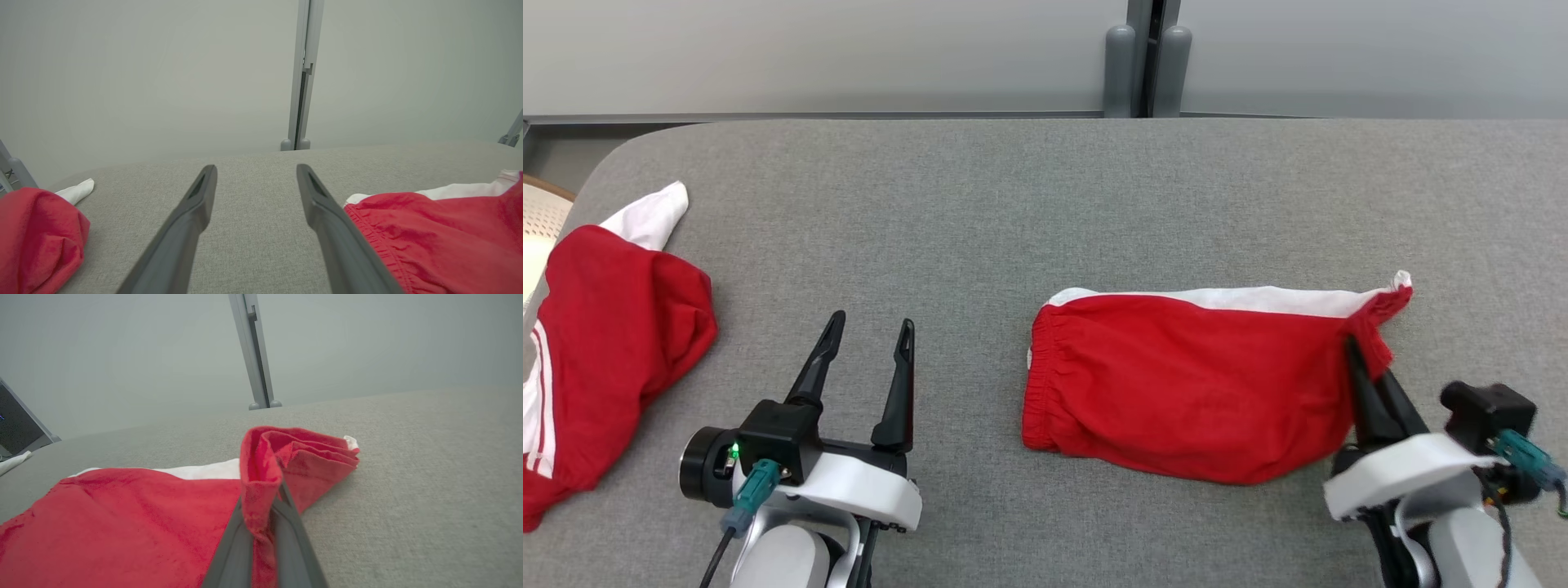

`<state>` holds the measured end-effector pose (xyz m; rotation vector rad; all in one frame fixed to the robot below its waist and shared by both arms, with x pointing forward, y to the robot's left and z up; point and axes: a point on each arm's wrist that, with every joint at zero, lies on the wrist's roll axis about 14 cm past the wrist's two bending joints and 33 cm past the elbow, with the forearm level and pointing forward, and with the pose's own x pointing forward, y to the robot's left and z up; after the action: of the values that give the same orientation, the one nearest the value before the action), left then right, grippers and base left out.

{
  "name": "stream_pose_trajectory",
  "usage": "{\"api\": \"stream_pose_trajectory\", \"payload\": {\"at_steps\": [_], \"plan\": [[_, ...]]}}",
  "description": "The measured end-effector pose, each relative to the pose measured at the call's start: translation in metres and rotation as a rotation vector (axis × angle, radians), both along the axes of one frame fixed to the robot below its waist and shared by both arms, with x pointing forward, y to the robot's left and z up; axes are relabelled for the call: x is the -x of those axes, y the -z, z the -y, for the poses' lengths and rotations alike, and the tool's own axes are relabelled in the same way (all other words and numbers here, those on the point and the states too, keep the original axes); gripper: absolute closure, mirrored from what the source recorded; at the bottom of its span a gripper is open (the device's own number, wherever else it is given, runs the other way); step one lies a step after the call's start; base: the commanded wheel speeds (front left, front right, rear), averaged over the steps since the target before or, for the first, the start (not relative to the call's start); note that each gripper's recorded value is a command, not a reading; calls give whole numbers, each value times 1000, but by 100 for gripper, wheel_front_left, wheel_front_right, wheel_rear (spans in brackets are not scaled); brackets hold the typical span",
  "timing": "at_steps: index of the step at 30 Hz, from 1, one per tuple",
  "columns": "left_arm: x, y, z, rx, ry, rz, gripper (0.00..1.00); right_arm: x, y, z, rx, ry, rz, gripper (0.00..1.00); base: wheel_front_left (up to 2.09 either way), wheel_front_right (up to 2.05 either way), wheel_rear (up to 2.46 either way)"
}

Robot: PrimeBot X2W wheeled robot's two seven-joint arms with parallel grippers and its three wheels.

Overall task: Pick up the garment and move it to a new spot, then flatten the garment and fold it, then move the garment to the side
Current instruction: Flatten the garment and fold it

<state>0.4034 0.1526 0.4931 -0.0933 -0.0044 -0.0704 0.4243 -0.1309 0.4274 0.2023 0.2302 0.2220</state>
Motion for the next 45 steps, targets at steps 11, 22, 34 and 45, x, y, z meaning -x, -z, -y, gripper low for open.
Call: {"api": "stream_pose_trajectory", "payload": {"at_steps": [11,22,34,45], "plan": [[9,-3,-14,-5,-45,1,0,26,-54,-176,-110,-500,74,100,0,0,0],[12,0,-21,-1,-74,-9,0,69,0,-205,-118,-616,-112,0,0,0,0],[9,-6,-19,-18,-56,13,0,19,-66,-153,-163,-440,190,0,0,0,0],[14,-13,-21,-52,-49,35,0,1,-71,3,24,-37,239,0,0,0,0]]}}
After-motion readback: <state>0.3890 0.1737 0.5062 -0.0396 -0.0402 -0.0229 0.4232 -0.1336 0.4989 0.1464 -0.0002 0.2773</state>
